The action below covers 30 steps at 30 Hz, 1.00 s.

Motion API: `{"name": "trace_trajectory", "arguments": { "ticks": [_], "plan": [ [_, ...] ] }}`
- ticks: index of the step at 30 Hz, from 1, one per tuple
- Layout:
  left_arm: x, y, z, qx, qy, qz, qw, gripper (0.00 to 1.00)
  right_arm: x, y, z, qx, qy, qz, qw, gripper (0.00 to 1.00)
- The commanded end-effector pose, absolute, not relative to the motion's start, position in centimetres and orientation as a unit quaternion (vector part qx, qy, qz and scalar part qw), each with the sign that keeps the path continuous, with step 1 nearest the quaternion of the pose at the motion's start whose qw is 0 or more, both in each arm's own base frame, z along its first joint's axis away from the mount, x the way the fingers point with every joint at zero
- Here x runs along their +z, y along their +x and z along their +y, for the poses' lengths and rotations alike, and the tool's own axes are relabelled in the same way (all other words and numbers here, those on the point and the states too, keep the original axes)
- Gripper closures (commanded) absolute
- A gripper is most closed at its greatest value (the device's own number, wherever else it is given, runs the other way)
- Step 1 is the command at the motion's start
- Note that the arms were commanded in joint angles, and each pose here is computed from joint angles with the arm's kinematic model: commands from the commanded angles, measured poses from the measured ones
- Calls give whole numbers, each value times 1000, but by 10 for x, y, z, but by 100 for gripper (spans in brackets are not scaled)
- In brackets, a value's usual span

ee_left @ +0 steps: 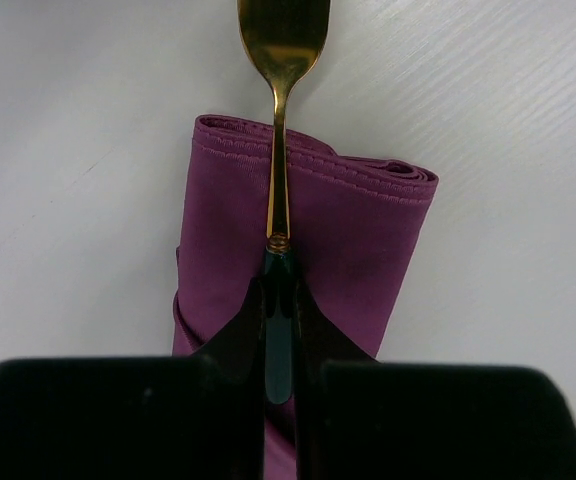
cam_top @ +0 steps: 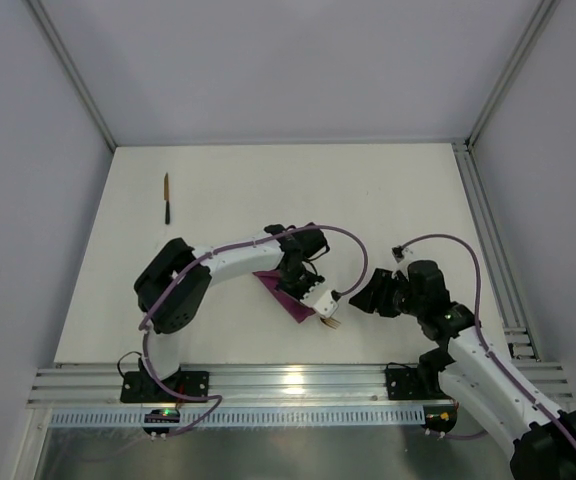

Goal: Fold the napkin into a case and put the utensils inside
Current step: Pass from the left arm to the right

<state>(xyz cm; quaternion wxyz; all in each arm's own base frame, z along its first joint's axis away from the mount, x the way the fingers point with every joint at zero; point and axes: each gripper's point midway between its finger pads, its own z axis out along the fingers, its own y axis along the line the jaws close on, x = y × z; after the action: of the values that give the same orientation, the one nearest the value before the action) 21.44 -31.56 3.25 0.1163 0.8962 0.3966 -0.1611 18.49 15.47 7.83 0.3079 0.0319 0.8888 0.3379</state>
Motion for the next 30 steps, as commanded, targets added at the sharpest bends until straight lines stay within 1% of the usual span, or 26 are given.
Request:
{"name": "trace_trajectory", "arguments": {
  "ticks": [1, 2, 4, 7, 11, 13, 16, 23, 26, 29, 30],
  "plan": [
    [27, 224, -324, -145, 904, 381, 131, 100, 89, 165, 171, 410, 60, 869, 270, 46],
    [27, 224, -324, -144, 904, 381, 132, 100, 85, 159, 173, 422, 73, 868, 252, 46],
    [26, 226, -325, -141, 903, 382, 134, 100, 87, 156, 180, 449, 78, 855, 246, 46],
    [25, 228, -325, -134, 903, 384, 136, 100, 74, 146, 183, 457, 96, 858, 213, 48],
    [23, 230, -324, -131, 903, 384, 139, 100, 64, 140, 187, 452, 101, 865, 194, 52],
    [21, 230, -323, -130, 904, 385, 136, 100, 65, 143, 191, 459, 107, 860, 195, 54],
    [19, 230, -322, -129, 904, 385, 134, 100, 65, 146, 198, 468, 107, 855, 194, 56],
    [18, 230, -323, -129, 902, 388, 137, 100, 48, 152, 203, 444, 120, 869, 183, 67],
    [17, 229, -323, -131, 901, 390, 137, 100, 48, 154, 206, 441, 117, 871, 183, 69],
    [15, 229, -322, -130, 900, 392, 136, 100, 43, 154, 207, 437, 125, 873, 177, 75],
    [15, 229, -321, -128, 900, 393, 135, 100, 43, 156, 207, 437, 130, 871, 182, 79]
  ]
}}
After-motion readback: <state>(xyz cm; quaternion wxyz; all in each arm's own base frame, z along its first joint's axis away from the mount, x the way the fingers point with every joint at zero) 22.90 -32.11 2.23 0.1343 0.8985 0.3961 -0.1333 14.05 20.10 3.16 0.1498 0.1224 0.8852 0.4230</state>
